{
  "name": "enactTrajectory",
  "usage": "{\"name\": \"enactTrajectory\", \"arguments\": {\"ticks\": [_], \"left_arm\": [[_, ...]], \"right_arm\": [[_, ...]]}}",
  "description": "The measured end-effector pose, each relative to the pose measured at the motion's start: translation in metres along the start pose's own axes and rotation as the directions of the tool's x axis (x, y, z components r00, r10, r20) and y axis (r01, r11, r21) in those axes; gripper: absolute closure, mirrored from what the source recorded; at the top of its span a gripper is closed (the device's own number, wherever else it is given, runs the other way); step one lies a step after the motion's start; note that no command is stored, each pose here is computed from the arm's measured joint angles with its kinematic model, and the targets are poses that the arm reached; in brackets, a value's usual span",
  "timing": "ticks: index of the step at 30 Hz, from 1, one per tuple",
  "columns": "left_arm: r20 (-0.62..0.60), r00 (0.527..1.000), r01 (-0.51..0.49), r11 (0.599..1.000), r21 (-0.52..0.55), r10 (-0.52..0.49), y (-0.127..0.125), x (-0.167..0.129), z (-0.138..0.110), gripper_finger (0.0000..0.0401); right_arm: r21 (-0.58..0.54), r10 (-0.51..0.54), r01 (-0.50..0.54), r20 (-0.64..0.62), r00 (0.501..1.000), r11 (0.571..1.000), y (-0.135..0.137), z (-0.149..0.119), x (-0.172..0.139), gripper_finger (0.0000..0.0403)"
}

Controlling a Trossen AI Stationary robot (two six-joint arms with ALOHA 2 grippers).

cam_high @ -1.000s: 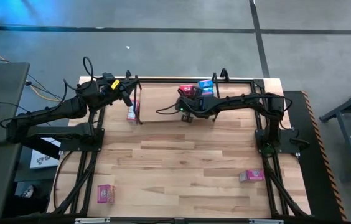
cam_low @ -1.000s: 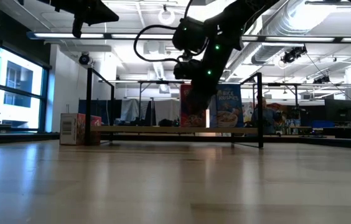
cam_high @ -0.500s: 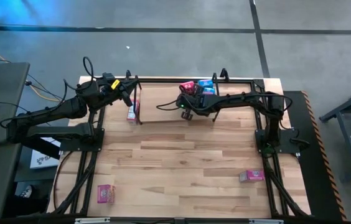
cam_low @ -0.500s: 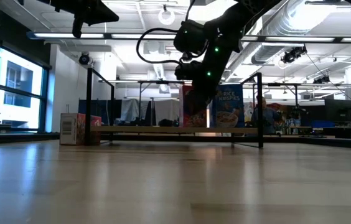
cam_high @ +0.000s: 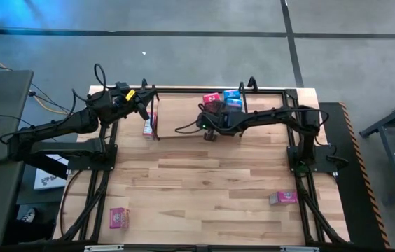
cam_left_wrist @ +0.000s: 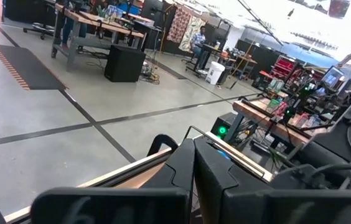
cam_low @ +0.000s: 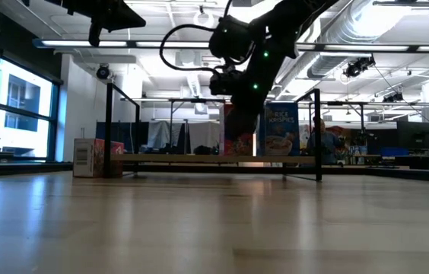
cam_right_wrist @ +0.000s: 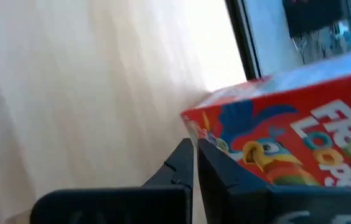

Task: Stack cereal on shelf
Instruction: Put the top red cereal box on the shelf

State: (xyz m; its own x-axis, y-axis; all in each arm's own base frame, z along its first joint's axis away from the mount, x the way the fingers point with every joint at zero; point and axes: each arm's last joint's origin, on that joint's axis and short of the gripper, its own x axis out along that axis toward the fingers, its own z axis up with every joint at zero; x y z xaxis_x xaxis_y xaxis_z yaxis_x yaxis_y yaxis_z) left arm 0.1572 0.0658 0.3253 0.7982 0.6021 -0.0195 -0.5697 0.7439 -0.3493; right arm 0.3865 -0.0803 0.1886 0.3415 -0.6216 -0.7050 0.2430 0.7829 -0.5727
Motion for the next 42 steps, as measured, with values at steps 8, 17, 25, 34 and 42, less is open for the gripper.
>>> {"name": "enactTrajectory", "arguments": {"ticks": [8,17,25,34,42], "left_arm": [[0.0,1.0,0.0,1.0,0.0,0.0,0.0,0.0,0.0,0.0401],[-0.003,1.0,-0.001,1.0,0.001,0.001,0.0,0.0,0.0,0.0401],[-0.037,0.999,-0.014,1.0,-0.001,0.014,0.0,0.008,-0.007,0.0401],[-0.056,0.998,-0.023,1.0,-0.008,0.023,0.0,0.014,-0.011,0.0401],[-0.055,0.998,-0.024,1.0,-0.008,0.024,0.0,0.014,-0.011,0.0401]], "right_arm": [[-0.33,-0.011,0.014,0.011,1.0,0.944,0.017,0.002,-0.012,0.0403],[-0.415,-0.065,0.065,0.013,0.998,0.907,0.019,0.003,-0.015,0.0403],[-0.372,-0.049,0.016,-0.079,0.996,0.928,0.015,0.028,-0.01,0.0403],[-0.355,-0.042,-0.023,-0.174,0.984,0.935,0.019,0.021,-0.001,0.0403],[-0.321,-0.055,-0.002,-0.167,0.985,0.947,0.008,0.021,0.008,0.0403]]}}
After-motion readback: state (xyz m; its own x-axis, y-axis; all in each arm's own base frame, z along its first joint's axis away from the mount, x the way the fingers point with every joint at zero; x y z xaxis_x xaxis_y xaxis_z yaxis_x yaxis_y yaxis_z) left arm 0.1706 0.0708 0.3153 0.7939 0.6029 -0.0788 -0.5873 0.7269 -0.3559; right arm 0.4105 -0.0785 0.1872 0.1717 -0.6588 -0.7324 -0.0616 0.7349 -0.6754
